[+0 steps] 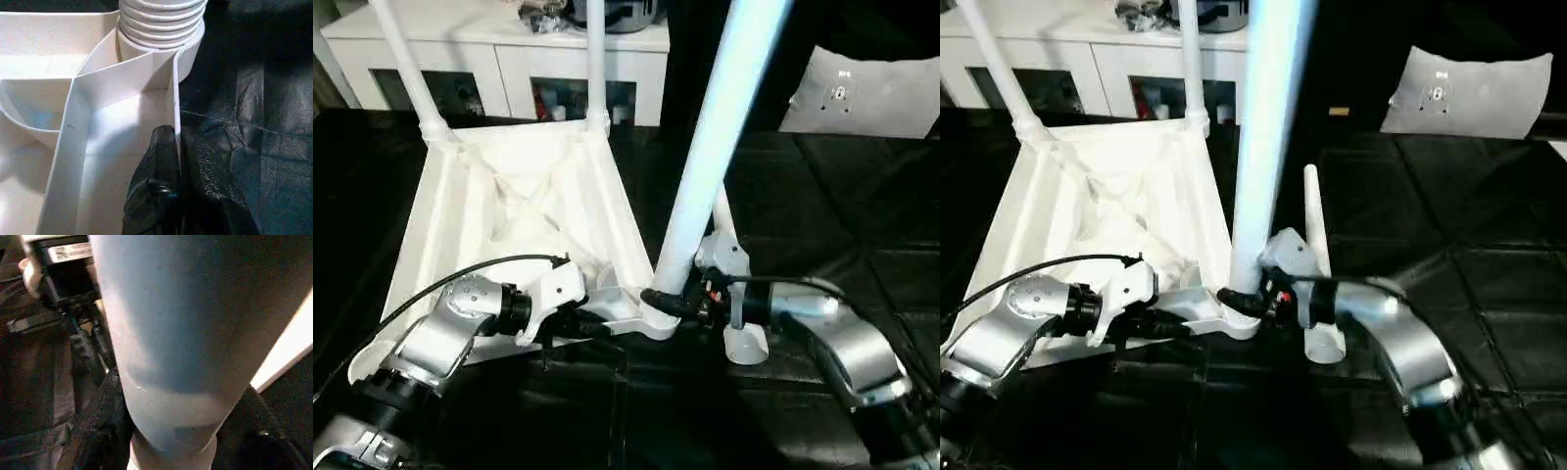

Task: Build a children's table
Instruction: Insert table leg to table base

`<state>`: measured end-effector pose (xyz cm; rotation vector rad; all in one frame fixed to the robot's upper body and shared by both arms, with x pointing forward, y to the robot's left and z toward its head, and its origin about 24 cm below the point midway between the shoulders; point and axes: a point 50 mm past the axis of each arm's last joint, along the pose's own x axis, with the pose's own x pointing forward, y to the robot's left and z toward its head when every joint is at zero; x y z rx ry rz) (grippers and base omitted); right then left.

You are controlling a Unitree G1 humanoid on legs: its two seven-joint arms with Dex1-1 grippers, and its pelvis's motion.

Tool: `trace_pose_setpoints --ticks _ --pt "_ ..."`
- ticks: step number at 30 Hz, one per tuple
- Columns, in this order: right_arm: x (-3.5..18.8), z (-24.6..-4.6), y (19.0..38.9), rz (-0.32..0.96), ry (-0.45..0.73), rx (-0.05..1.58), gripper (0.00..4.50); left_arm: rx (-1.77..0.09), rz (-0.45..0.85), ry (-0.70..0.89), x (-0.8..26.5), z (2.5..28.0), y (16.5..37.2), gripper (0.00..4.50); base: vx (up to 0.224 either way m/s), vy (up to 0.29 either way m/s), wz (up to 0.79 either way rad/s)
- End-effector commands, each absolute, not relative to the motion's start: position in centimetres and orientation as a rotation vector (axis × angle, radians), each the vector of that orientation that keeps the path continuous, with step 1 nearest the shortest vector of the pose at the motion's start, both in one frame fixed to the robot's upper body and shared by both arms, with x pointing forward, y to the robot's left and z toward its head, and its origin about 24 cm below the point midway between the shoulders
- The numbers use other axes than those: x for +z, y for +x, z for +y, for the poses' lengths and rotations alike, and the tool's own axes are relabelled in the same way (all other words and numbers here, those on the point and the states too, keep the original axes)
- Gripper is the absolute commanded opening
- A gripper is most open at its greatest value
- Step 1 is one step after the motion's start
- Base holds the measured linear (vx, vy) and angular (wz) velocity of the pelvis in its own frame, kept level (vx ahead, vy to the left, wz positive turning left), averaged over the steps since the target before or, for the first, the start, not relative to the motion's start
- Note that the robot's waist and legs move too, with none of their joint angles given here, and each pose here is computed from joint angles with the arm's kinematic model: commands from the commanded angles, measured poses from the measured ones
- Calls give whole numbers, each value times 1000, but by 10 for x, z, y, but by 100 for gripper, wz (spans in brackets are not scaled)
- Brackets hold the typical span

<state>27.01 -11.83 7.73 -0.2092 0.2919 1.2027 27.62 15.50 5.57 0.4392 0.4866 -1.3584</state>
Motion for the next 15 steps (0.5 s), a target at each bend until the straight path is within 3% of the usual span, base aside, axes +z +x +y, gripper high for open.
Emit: trace_pose_setpoints --ticks 1,11,15 --pt "21 -112 237 611 -132 1348 189 -1341 464 515 69 160 286 0 0 0 0" --pt "15 -94 214 623 -79 1461 189 -1328 469 569 85 175 302 0 0 0 0" --pt "16 -89 215 597 -87 1448 189 -1290 474 546 84 179 303 0 0 0 0"
